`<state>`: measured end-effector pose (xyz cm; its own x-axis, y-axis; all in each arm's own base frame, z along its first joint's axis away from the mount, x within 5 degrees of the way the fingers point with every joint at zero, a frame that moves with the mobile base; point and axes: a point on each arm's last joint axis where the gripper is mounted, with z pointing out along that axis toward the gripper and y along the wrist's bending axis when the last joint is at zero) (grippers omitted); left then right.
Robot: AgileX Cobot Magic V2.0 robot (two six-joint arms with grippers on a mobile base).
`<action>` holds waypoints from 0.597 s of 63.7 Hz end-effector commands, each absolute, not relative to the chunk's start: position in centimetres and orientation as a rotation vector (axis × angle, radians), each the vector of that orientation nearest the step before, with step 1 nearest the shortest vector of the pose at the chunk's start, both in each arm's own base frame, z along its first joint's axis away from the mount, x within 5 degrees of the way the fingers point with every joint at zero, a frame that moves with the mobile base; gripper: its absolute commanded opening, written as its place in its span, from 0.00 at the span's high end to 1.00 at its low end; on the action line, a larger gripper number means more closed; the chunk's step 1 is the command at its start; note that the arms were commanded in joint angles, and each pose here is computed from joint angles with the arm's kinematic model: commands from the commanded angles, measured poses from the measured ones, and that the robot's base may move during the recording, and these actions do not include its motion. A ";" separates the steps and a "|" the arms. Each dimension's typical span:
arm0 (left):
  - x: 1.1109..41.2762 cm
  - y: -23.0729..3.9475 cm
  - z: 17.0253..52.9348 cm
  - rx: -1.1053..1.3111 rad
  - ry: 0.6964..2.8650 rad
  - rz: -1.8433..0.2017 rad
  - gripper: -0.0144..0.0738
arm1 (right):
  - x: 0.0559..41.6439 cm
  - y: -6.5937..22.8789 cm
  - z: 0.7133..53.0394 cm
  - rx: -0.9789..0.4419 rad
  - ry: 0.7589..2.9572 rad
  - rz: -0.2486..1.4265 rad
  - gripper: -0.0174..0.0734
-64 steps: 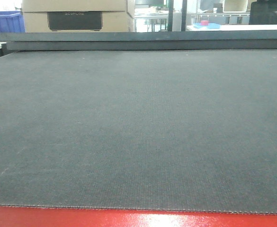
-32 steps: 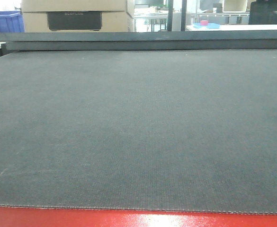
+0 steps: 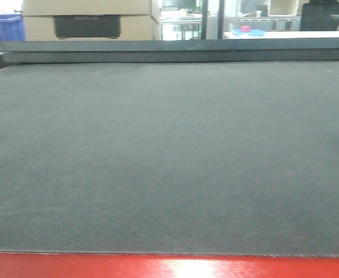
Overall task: Grab block from conveyor and place in blue bin
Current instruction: 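Drive the base away from the belt carrying both bricks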
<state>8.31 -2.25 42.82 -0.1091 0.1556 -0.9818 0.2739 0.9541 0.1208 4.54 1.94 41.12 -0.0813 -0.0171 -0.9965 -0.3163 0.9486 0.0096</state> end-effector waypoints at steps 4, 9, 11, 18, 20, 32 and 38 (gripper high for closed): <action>8.2 -2.3 43.1 0.321 1.662 -0.114 0.96 | 4.4 1.9 41.4 -0.261 1.609 0.244 0.99; 8.2 -2.3 43.1 0.321 1.662 -0.114 0.96 | 4.4 1.9 41.4 -0.261 1.609 0.244 0.99; 8.2 -2.3 43.1 0.321 1.662 -0.114 0.96 | 4.4 1.9 41.4 -0.261 1.609 0.244 0.99; 8.2 -2.3 43.1 0.321 1.662 -0.114 0.96 | 4.4 1.9 41.4 -0.261 1.609 0.244 0.99; 8.2 -2.3 43.1 0.321 1.662 -0.114 0.96 | 4.4 1.9 41.4 -0.261 1.609 0.244 0.99; 8.2 -2.3 43.1 0.321 1.662 -0.114 0.96 | 4.4 1.9 41.4 -0.261 1.609 0.244 0.99; 8.2 -2.3 43.1 0.321 1.662 -0.114 0.96 | 4.4 1.9 41.4 -0.261 1.609 0.244 0.99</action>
<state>8.31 -2.25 42.82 -0.1091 0.1556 -0.9818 0.2739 0.9541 0.1208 4.54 1.94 41.12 -0.0808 -0.0187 -0.9966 -0.3164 0.9486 0.0078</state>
